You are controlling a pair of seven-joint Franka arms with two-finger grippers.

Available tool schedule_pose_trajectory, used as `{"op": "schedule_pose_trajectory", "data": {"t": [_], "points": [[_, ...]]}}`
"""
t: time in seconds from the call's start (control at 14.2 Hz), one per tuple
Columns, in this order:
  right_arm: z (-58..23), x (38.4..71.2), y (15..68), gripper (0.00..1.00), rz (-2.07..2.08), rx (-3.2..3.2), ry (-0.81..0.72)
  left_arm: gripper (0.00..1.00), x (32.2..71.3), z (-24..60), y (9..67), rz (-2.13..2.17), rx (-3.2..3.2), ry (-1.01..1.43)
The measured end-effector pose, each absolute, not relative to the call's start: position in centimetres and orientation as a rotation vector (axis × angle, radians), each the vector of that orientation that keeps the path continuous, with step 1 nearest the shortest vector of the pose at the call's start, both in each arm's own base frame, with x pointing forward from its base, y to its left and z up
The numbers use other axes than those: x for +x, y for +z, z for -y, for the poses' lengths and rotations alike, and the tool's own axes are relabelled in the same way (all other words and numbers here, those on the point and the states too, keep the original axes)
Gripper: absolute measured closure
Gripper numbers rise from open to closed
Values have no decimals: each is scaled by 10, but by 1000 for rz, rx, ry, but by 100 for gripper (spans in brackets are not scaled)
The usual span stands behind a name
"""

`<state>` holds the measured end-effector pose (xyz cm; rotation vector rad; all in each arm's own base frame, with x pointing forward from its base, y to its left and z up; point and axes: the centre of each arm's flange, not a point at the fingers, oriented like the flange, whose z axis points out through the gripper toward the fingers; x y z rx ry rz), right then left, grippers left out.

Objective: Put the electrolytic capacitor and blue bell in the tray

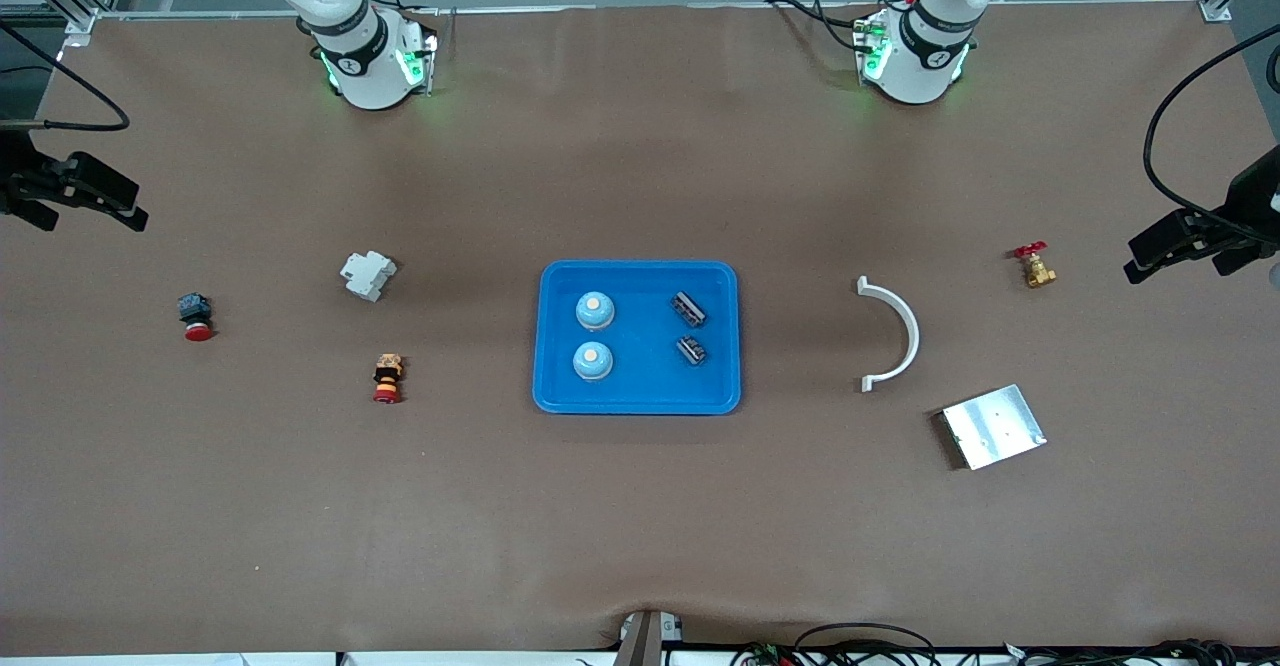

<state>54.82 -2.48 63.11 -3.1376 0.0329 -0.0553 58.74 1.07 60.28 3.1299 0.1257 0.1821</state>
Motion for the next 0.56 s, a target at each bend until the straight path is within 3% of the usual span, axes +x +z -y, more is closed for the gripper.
{"op": "schedule_pose_trajectory", "data": {"t": [0.56], "points": [[25, 548, 626, 0, -33, -3138, -41, 0, 589, -11, 600, -123, 3130, 173]]}}
